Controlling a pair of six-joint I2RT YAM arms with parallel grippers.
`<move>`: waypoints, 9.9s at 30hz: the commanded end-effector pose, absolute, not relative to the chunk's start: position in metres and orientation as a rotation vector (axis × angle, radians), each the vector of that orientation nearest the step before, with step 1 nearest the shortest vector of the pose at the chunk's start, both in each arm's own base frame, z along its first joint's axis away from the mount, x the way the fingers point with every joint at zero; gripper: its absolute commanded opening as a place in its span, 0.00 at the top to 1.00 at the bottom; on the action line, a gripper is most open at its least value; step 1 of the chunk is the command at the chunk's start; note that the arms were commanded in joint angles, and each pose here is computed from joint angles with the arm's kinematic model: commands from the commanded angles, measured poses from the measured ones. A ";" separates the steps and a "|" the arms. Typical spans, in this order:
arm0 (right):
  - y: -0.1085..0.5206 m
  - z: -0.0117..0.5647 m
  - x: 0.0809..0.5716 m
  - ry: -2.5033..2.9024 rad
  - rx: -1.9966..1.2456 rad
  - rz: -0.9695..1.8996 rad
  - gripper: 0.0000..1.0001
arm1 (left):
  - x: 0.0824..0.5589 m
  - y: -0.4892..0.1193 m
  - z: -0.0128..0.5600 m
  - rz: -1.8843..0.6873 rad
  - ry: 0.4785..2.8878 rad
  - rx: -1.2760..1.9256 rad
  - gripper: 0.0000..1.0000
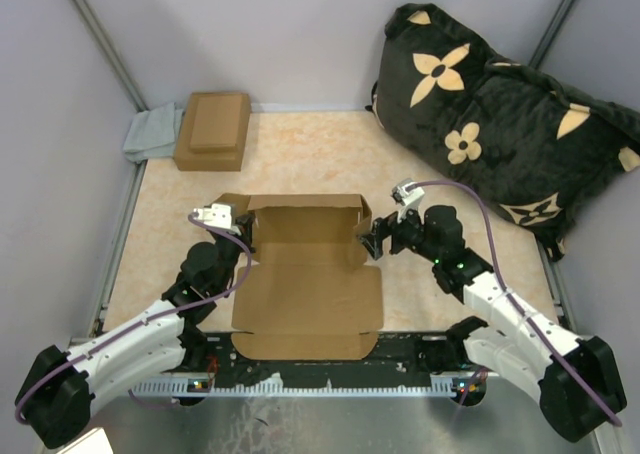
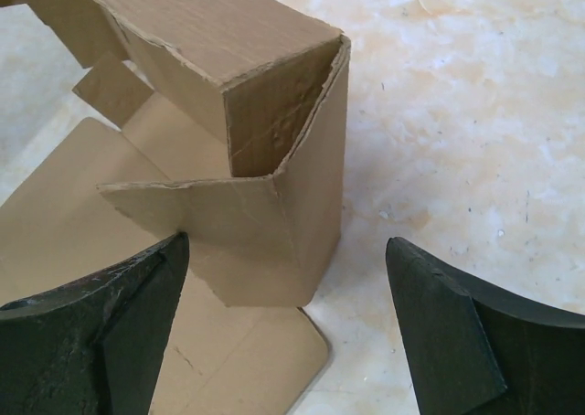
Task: Fold the paper box
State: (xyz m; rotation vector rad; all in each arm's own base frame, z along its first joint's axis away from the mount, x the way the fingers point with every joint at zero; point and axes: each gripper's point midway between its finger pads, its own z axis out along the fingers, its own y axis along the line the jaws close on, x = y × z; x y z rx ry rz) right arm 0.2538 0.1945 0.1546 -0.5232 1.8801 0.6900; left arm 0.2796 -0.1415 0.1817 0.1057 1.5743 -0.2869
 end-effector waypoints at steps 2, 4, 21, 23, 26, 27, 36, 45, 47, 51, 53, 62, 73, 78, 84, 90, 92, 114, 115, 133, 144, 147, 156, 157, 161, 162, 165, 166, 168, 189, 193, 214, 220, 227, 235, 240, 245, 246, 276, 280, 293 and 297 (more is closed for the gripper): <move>0.211 0.167 0.258 1.799 -0.574 0.730 0.11 | 0.279 -0.148 0.198 -0.334 1.539 0.099 1.00; 0.213 0.163 0.262 1.805 -0.573 0.707 0.12 | 0.279 -0.149 0.198 -0.335 1.539 0.102 1.00; 0.217 0.154 0.299 1.809 -0.398 0.519 0.41 | 0.276 -0.154 0.197 -0.354 1.524 0.136 1.00; 0.218 0.155 0.301 1.801 -0.392 0.523 0.49 | 0.275 -0.156 0.197 -0.361 1.520 0.148 1.00; 0.221 0.156 0.301 1.785 -0.398 0.540 0.60 | 0.275 -0.158 0.196 -0.364 1.520 0.163 1.00; 0.223 0.157 0.301 1.776 -0.401 0.549 0.63 | 0.275 -0.159 0.196 -0.363 1.521 0.168 1.00; 0.233 0.156 0.295 1.760 -0.486 0.588 0.44 | 0.274 -0.174 0.193 -0.389 1.530 0.249 1.00; 0.234 0.148 0.310 1.786 -0.489 0.524 0.41 | 0.269 -0.178 0.196 -0.402 1.509 0.277 1.00; 0.234 0.146 0.313 1.789 -0.473 0.518 0.54 | 0.269 -0.179 0.195 -0.401 1.508 0.280 1.00; 0.234 0.145 0.317 1.780 -0.448 0.519 0.78 | 0.268 -0.179 0.195 -0.394 1.506 0.287 1.00; 0.233 0.144 0.319 1.784 -0.430 0.515 0.89 | 0.267 -0.179 0.194 -0.388 1.508 0.288 1.00; 0.219 0.137 0.329 1.817 -0.293 0.446 1.00 | 0.267 -0.174 0.189 -0.344 1.528 0.275 0.98; 0.177 0.139 0.338 1.786 -0.170 0.133 1.00 | 0.253 -0.175 0.237 -0.471 1.537 0.198 0.60; 0.160 0.131 0.336 1.767 -0.153 0.054 1.00 | 0.244 -0.153 0.269 -0.489 1.497 0.081 0.54; 0.153 0.122 0.330 1.804 -0.118 0.047 1.00 | 0.263 -0.105 0.270 -0.238 1.528 -0.169 0.61; 0.138 0.122 0.323 1.824 -0.058 0.024 1.00 | 0.293 -0.111 0.261 -0.087 1.625 -0.201 0.57; 0.134 0.122 0.322 1.825 -0.041 0.040 1.00 | 0.310 -0.111 0.259 -0.072 1.643 -0.193 0.56; 0.154 0.124 0.329 1.906 -0.130 0.260 1.00 | 0.381 -0.121 0.161 -0.575 1.799 -0.081 0.58; 0.156 0.125 0.329 1.907 -0.138 0.265 1.00 | 0.377 -0.126 0.159 -0.601 1.800 -0.049 0.58; 0.166 0.126 0.334 1.931 -0.148 0.311 1.00 | 0.283 -0.149 0.144 -0.805 1.840 0.024 0.59; 0.166 0.127 0.332 1.938 -0.147 0.313 1.00 | 0.269 -0.169 0.148 -0.862 1.851 0.107 0.57; 0.165 0.129 0.333 1.939 -0.147 0.306 1.00 | 0.258 -0.174 0.151 -0.892 1.847 0.117 0.57; 0.167 0.130 0.332 1.933 -0.146 0.324 1.00 | 0.245 -0.194 0.146 -0.932 1.839 0.168 0.55; 0.167 0.131 0.332 1.933 -0.148 0.327 1.00 | 0.246 -0.195 0.144 -0.920 1.845 0.179 0.55; 0.169 0.133 0.330 1.923 -0.156 0.346 1.00 | 0.252 -0.198 0.145 -0.885 1.849 0.198 0.54; 0.170 0.133 0.330 1.921 -0.160 0.347 1.00 | 0.254 -0.199 0.147 -0.874 1.846 0.197 0.54; 0.170 0.135 0.329 1.916 -0.172 0.351 1.00 | 0.259 -0.197 0.153 -0.820 1.842 0.190 0.52; 0.170 0.135 0.329 1.914 -0.175 0.352 1.00 | 0.261 -0.195 0.155 -0.792 1.844 0.182 0.51; 0.172 0.135 0.327 1.911 -0.188 0.365 1.00 | 0.266 -0.192 0.158 -0.741 1.846 0.173 0.50; 0.184 0.140 0.316 1.852 -0.306 0.436 1.00 | 0.303 -0.173 0.138 -0.439 1.874 0.122 0.43; 0.186 0.141 0.315 1.845 -0.320 0.446 1.00 | 0.302 -0.176 0.134 -0.453 1.858 0.126 0.39; 0.183 0.142 0.319 1.903 -0.225 0.447 1.00 | 0.320 -0.173 0.110 -0.169 2.075 0.110 1.00; 0.186 0.148 0.321 1.915 -0.189 0.438 1.00 | 0.318 -0.177 0.112 -0.033 2.110 0.113 1.00; 0.188 0.147 0.327 1.982 -0.146 0.404 1.00 | 0.314 -0.168 0.104 0.203 2.116 0.110 1.00; 0.192 0.143 0.329 2.014 -0.123 0.409 1.00 | 0.308 -0.161 0.093 0.328 2.142 0.054 1.00; 0.194 0.141 0.329 2.023 -0.124 0.415 1.00 | 0.305 -0.195 0.102 0.041 2.129 0.105 0.85; 0.194 0.138 0.330 2.033 -0.119 0.406 1.00 | 0.298 -0.207 0.110 -0.103 2.107 0.126 0.71; 0.194 0.137 0.331 2.038 -0.118 0.406 1.00 | 0.297 -0.207 0.111 -0.112 2.107 0.127 0.70; 0.196 0.125 0.335 2.091 -0.132 0.373 0.96 | 0.277 -0.193 0.133 -0.158 2.110 0.125 0.94; 0.198 0.120 0.338 2.092 -0.148 0.367 0.89 | 0.280 -0.197 0.139 -0.172 2.082 0.159 1.00; 0.194 0.103 0.358 2.153 -0.179 0.229 1.00 | 0.278 -0.202 0.161 -0.226 2.014 0.238 1.00; 0.173 0.093 0.359 2.223 -0.103 0.074 1.00 | 0.275 -0.203 0.171 -0.234 2.006 0.273 1.00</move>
